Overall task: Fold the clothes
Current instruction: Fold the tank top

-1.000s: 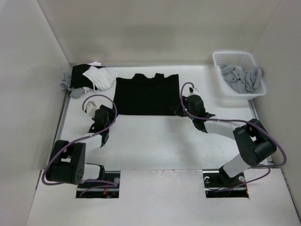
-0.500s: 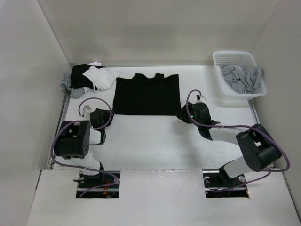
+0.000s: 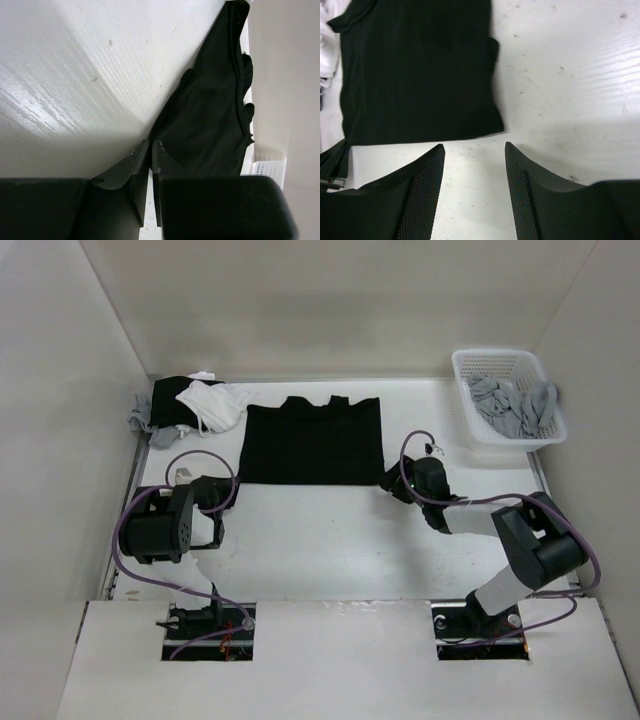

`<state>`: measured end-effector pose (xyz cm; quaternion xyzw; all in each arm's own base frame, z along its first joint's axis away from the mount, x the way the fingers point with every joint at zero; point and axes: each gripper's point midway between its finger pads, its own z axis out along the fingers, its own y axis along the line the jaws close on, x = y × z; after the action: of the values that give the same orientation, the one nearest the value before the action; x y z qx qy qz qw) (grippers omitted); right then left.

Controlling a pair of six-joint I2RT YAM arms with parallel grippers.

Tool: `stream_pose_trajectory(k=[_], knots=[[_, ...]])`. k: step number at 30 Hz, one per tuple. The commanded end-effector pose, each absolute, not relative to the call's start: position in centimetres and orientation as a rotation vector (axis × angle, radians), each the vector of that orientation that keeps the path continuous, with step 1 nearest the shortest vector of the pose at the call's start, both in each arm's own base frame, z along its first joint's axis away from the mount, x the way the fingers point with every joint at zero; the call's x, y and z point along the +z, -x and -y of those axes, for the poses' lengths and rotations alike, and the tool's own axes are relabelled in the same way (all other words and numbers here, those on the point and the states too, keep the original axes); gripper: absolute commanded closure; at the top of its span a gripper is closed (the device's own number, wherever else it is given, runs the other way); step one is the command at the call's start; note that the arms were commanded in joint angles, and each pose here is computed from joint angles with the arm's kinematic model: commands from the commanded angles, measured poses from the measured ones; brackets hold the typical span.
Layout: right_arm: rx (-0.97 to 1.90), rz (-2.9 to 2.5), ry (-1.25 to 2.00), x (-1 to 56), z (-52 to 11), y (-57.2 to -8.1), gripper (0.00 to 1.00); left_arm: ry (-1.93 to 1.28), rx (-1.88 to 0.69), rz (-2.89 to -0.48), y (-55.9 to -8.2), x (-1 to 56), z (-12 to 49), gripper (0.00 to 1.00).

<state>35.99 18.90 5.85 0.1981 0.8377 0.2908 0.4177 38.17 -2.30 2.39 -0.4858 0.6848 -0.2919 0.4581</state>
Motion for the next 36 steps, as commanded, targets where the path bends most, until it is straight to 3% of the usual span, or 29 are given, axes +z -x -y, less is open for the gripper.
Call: stream_pose_trajectory(k=[1, 4, 11, 17, 22, 29, 36], knots=[[0.732, -2.061, -0.553, 6.0, -18.4, -37.2, 0.43, 1.164, -0.741, -1.643, -38.3, 3.5, 2.1, 0.95], [0.736, -2.073, -0.565, 5.5, -18.7, -37.6, 0.43, 1.159, -0.742, -1.645, -38.3, 3.6, 2.2, 0.95], [0.721, -2.111, -0.643, 3.5, -18.4, -38.5, 0.58, 1.146, -0.750, -1.648, -38.4, 3.7, 2.6, 0.96], [0.736, -2.086, -0.667, 3.9, -18.3, -39.6, 0.85, 1.133, -0.755, -1.636, -38.6, 4.3, 2.7, 0.96], [0.765, -2.020, -0.646, 6.1, -18.2, -39.3, 0.97, 1.102, -0.775, -1.608, -38.5, 5.9, 2.8, 0.99], [0.760, -1.846, -0.525, 15.9, -15.4, -33.7, 0.99, 0.907, -0.874, -1.462, -35.3, 17.6, 4.4, 1.00], [0.728, -1.608, -0.409, 29.7, -10.5, -22.4, 0.99, 0.659, -0.784, -1.292, -25.7, 32.9, 3.7, 1.00]])
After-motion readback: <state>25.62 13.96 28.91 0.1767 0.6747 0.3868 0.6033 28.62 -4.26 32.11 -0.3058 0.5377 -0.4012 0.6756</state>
